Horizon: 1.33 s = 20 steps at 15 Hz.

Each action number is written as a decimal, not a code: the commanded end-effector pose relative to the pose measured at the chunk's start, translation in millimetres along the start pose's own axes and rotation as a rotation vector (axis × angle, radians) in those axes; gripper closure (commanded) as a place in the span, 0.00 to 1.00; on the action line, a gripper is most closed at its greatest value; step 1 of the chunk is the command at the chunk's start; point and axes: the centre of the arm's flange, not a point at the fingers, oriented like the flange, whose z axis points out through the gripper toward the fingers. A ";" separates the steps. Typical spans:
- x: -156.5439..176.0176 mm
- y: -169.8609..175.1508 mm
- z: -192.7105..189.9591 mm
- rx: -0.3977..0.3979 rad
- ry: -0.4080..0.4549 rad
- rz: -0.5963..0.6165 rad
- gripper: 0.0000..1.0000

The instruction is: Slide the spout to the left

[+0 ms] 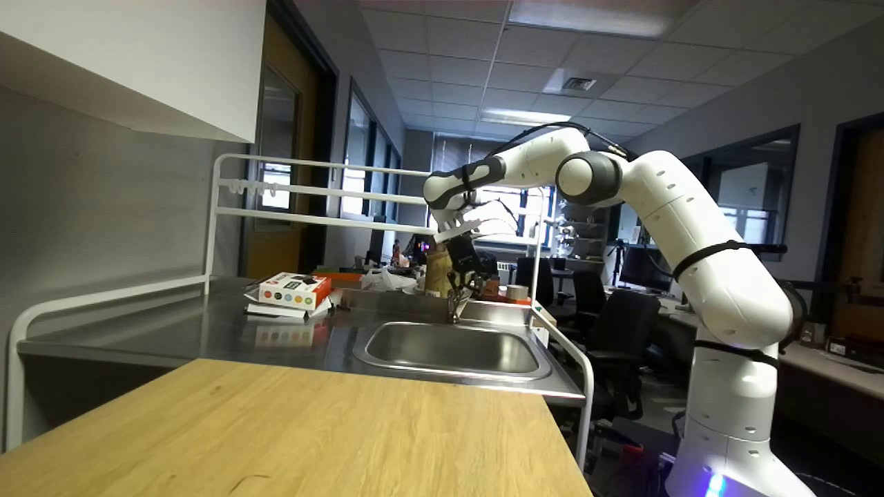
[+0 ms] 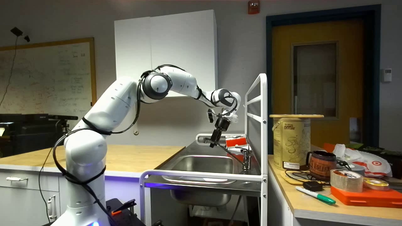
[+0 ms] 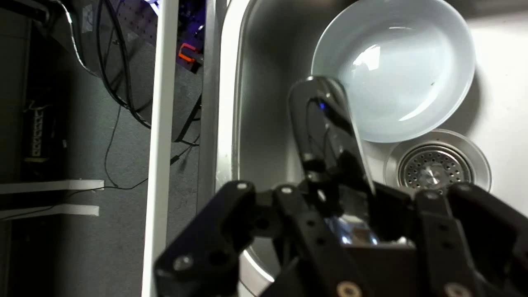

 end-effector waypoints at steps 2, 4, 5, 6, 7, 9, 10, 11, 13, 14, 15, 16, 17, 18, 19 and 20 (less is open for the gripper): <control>18.8 5.2 -53.6 -0.019 -0.014 0.018 0.96; 22.9 -4.1 -48.0 -0.037 -0.051 0.017 0.96; 24.0 -10.9 -43.1 -0.053 -0.081 0.015 0.96; 24.4 -16.4 -37.5 -0.068 -0.104 0.019 0.96; 25.6 -23.4 -29.1 -0.092 -0.121 0.028 0.96; 28.3 -36.9 -17.2 -0.128 -0.145 0.048 0.96; 28.2 -44.2 -12.9 -0.143 -0.152 0.052 0.96; 27.8 -52.0 -8.3 -0.154 -0.156 0.060 0.96; 26.2 -64.3 0.2 -0.168 -0.163 0.077 0.96; 25.8 -71.5 6.3 -0.174 -0.165 0.087 0.96; 25.1 -77.4 11.2 -0.179 -0.166 0.095 0.96; 24.7 -82.6 17.9 -0.191 -0.162 0.106 0.96; 24.5 -86.2 21.9 -0.201 -0.157 0.115 0.96; 25.0 -89.6 25.8 -0.208 -0.154 0.124 0.96; 26.2 -92.5 28.9 -0.213 -0.154 0.130 0.96; 26.6 -94.2 30.9 -0.216 -0.152 0.135 0.96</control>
